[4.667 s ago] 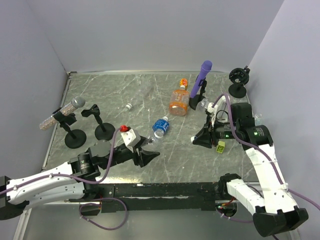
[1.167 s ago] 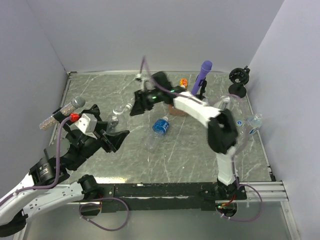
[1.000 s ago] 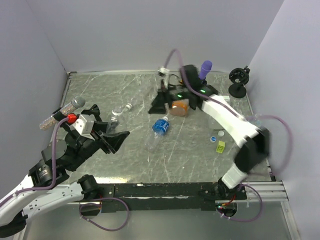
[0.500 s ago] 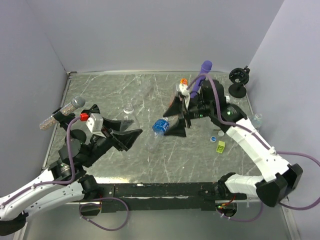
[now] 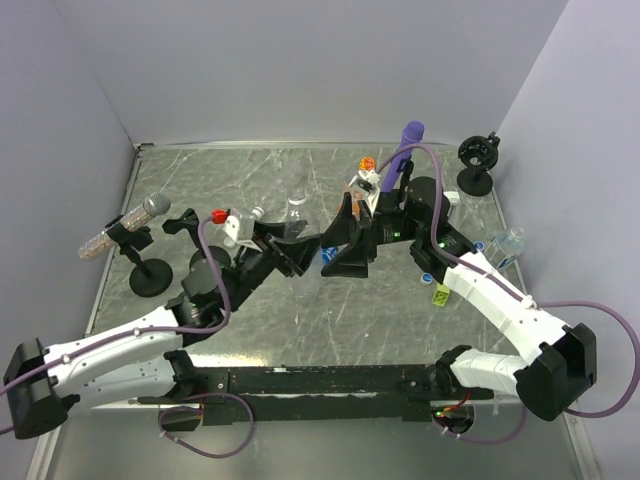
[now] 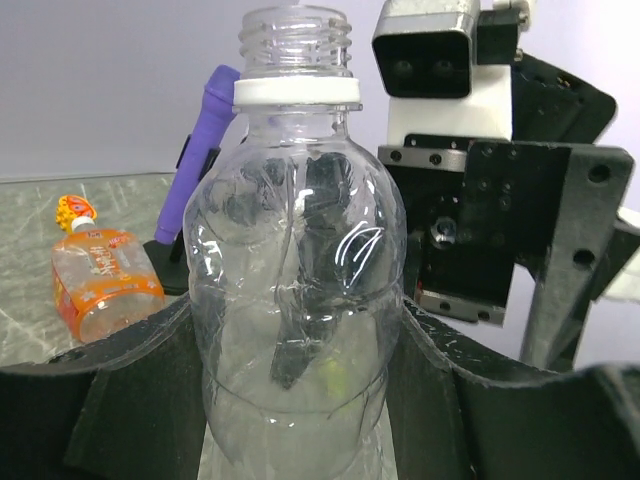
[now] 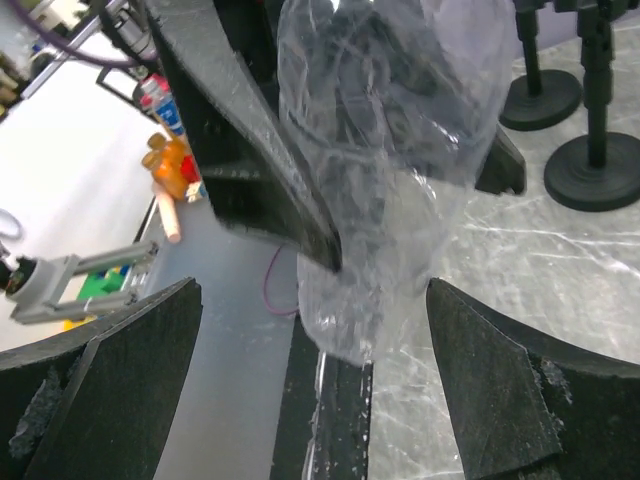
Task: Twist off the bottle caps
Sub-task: Place the plastic bottle at the center of the board.
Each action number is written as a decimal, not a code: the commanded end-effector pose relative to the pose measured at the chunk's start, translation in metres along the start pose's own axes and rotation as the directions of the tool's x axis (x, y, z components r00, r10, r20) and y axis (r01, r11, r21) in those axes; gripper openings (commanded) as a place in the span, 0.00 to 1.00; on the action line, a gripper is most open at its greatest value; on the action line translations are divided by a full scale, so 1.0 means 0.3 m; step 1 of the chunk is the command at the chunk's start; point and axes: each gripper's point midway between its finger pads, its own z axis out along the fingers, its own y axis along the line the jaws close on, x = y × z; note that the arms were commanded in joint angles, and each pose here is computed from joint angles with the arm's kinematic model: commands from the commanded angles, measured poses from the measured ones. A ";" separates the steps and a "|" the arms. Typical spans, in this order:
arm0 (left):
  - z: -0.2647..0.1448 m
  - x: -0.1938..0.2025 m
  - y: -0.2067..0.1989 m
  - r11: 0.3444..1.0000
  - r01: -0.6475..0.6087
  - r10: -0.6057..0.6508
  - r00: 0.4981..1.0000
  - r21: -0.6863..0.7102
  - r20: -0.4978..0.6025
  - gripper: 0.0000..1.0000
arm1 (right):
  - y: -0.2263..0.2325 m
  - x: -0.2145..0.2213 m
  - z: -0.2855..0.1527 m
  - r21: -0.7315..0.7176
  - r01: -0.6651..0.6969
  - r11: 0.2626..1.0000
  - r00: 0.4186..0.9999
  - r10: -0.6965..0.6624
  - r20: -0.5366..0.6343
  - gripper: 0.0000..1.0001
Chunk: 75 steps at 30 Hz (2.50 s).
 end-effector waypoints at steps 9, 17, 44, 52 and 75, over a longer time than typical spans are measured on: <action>0.115 -0.149 -0.106 0.993 0.103 -0.113 0.971 0.057 0.210 0.17 | -0.084 -0.005 0.031 0.105 -0.058 0.993 0.998 0.055 0.040 0.99; 0.127 -0.140 -0.084 0.991 0.133 -0.132 0.965 0.011 0.227 0.22 | -0.069 0.013 0.037 0.085 -0.038 0.996 0.999 0.036 0.024 0.72; -0.049 -0.302 -0.148 0.993 0.103 -0.115 0.968 -0.066 -0.225 0.97 | -0.024 0.098 -0.015 0.034 0.167 0.985 0.985 -0.165 -0.041 0.35; 0.015 -0.203 -0.194 0.998 0.064 -0.059 0.913 -0.001 -0.404 0.83 | -0.019 0.105 -0.016 0.019 0.178 0.984 0.983 -0.176 -0.054 0.35; 0.048 -0.259 -0.170 0.997 0.064 -0.075 0.936 -0.044 -0.343 0.66 | -0.018 0.115 -0.013 0.000 0.165 0.986 0.984 -0.165 -0.060 0.36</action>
